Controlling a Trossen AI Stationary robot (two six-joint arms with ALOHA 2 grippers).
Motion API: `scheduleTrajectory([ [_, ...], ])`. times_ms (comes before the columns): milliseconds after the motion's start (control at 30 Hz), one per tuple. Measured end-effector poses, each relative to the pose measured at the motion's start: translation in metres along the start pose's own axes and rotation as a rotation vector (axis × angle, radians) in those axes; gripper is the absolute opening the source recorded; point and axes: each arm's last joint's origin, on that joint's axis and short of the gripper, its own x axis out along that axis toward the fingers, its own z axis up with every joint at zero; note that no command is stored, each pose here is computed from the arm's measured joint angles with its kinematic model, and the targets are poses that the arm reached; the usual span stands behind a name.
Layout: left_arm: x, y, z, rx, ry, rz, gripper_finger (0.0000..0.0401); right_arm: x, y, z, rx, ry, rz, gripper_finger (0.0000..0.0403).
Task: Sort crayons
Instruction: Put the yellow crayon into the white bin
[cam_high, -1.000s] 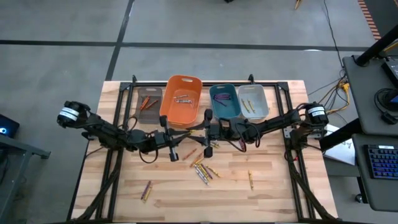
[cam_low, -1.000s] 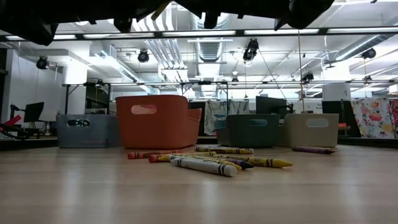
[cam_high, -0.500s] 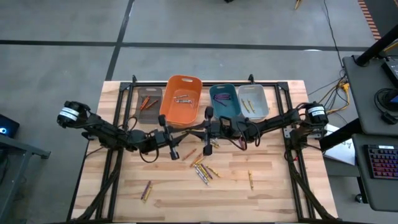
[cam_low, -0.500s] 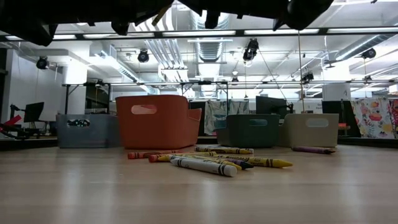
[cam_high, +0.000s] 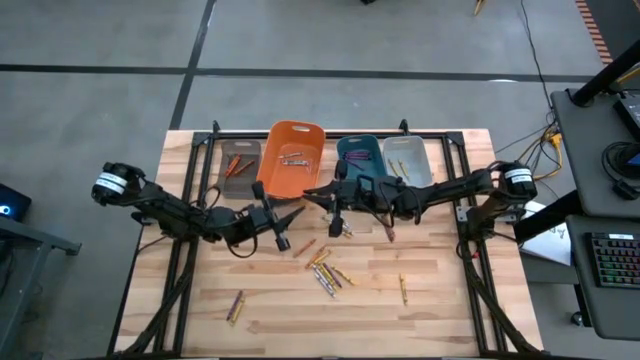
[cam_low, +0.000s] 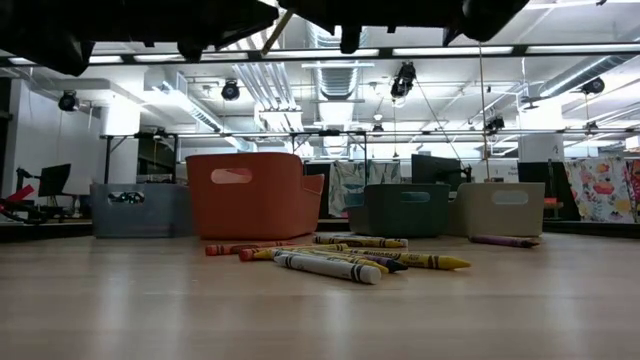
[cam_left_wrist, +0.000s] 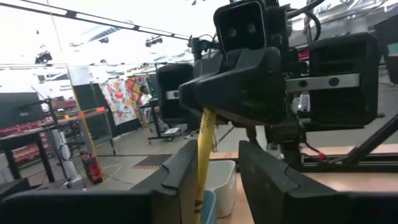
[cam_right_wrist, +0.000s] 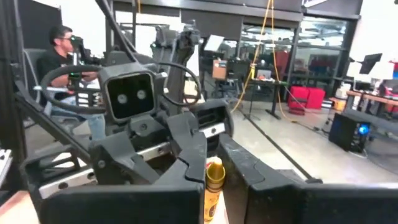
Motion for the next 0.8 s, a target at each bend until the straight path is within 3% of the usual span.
scheduleTrajectory([
  [233,0.002,0.008,-0.002,0.017,0.038,0.111,0.0121,0.0,-0.011,0.013,-0.04,0.173,-0.15,0.0013],
  [467,0.003,0.014,-0.003,0.027,0.058,0.16,0.0123,-0.001,-0.039,0.019,-0.148,0.532,-0.409,0.0013],
  [600,0.003,0.016,-0.004,0.036,0.069,0.163,0.0123,-0.013,-0.071,0.018,-0.179,0.755,-0.626,0.0013],
  [667,0.003,0.016,-0.004,0.036,0.069,0.165,0.0123,-0.024,-0.092,0.015,-0.144,0.876,-0.733,0.0013],
  [800,0.003,0.018,-0.004,0.037,0.07,0.171,0.0123,-0.057,-0.135,0.002,0.05,1.071,-0.947,0.0013],
])
